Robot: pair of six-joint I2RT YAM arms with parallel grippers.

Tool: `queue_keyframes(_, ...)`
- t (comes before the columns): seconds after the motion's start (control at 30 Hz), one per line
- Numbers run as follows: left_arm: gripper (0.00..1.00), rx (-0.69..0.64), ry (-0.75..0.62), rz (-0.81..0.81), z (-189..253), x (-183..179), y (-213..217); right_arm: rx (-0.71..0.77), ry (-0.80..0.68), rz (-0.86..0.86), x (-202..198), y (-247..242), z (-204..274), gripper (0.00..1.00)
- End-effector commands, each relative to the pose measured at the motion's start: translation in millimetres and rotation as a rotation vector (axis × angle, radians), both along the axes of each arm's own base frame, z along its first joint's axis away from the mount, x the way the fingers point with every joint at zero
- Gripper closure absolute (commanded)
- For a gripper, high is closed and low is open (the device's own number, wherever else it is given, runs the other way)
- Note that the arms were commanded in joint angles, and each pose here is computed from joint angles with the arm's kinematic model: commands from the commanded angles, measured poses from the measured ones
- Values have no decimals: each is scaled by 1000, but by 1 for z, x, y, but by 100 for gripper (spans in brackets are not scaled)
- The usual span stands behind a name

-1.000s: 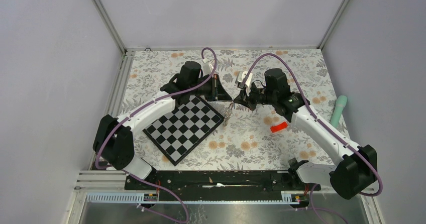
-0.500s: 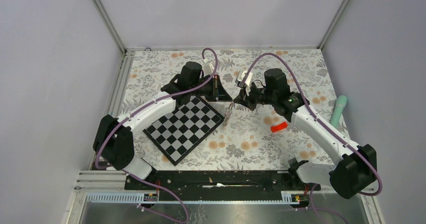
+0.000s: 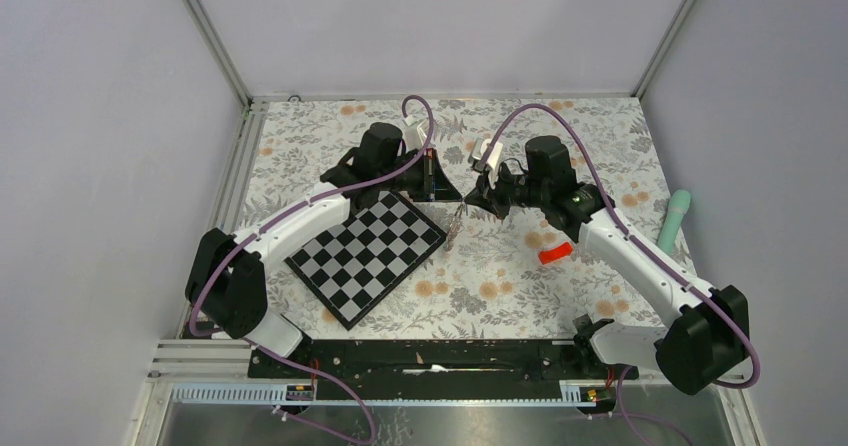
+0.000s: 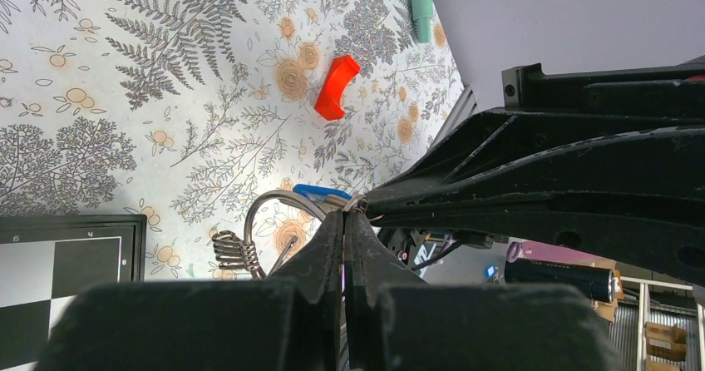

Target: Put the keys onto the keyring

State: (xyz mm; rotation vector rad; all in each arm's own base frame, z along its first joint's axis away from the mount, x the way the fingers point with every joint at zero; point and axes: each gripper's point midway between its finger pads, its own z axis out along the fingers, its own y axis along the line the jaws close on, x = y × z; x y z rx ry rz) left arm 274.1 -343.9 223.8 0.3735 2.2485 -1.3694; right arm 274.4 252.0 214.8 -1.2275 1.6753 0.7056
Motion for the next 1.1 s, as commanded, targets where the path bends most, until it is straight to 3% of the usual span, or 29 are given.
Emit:
queue_keyframes(0.0,100,-73,-50,-81,32,-12,-17,36,-86,-30,17,7,21,100)
queue_keyframes(0.7,100,-71,-48,-101,28,-17,-19,29,-107,-56,21,6,24,100)
queue_keyframes(1.07,100,-71,-96,-113,32,-16,-16,-34,-163,23,5,-3,19,100)
